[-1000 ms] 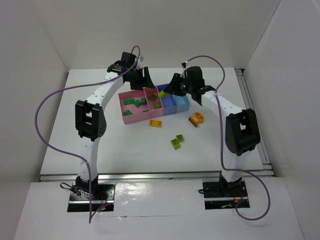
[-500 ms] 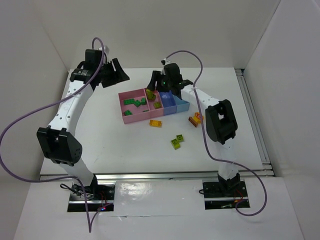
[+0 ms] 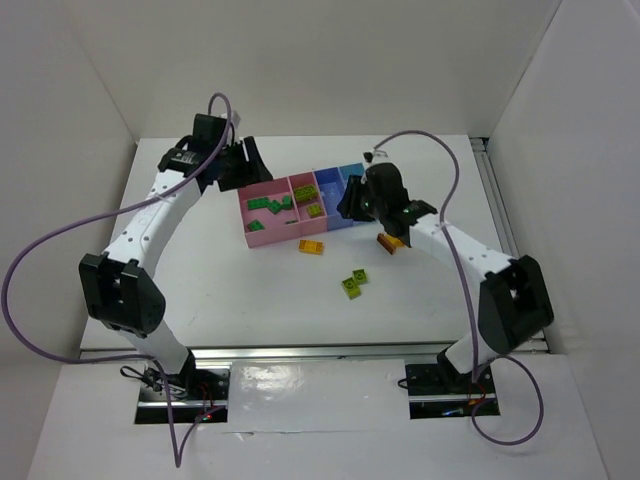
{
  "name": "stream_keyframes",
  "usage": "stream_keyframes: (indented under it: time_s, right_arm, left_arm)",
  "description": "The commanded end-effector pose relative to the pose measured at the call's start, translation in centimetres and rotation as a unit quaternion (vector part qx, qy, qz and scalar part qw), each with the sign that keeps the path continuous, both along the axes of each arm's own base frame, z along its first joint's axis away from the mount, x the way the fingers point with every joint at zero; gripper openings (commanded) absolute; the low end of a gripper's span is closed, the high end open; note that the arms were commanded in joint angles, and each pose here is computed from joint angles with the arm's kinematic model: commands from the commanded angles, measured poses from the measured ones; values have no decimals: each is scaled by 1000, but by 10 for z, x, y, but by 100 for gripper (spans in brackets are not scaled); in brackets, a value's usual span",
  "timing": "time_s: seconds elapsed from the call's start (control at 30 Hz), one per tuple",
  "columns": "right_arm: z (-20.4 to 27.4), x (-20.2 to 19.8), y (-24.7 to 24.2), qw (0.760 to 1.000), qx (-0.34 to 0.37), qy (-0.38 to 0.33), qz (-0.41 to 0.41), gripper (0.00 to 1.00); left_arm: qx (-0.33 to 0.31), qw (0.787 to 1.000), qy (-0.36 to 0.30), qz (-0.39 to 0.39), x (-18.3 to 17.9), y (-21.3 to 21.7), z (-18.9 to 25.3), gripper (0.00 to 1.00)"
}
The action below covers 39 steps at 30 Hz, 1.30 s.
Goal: Sort the legos into containers by color
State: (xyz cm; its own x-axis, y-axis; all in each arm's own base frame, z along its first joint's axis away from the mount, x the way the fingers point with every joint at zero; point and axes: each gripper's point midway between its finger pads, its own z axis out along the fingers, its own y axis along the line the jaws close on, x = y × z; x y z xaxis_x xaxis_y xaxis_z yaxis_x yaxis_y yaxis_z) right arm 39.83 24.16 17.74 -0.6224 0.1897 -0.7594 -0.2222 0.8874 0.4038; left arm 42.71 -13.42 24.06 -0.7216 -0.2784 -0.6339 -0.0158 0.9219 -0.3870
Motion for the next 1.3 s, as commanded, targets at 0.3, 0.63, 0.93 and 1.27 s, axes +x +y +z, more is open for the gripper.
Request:
stream_keyframes:
  time_s: [0.3, 0.63, 0.93, 1.27]
  right_arm:
    - [-95, -107, -58, 981, -94, 166, -16, 89]
    - [-134, -114, -40, 973, -87, 212, 11, 83]
    - [-151, -110, -66, 963, -141, 224, -52, 60]
    - [-119, -101, -62, 974, -121, 184, -51, 32]
  left_arm:
    - [12, 998, 4, -64, -29, -48, -9, 71]
    - [22, 997, 12, -75, -34, -59, -18, 70]
    - [26, 996, 21, -84, -34, -68, -27, 70]
    - [29, 995, 30, -89, -34, -73, -35, 70]
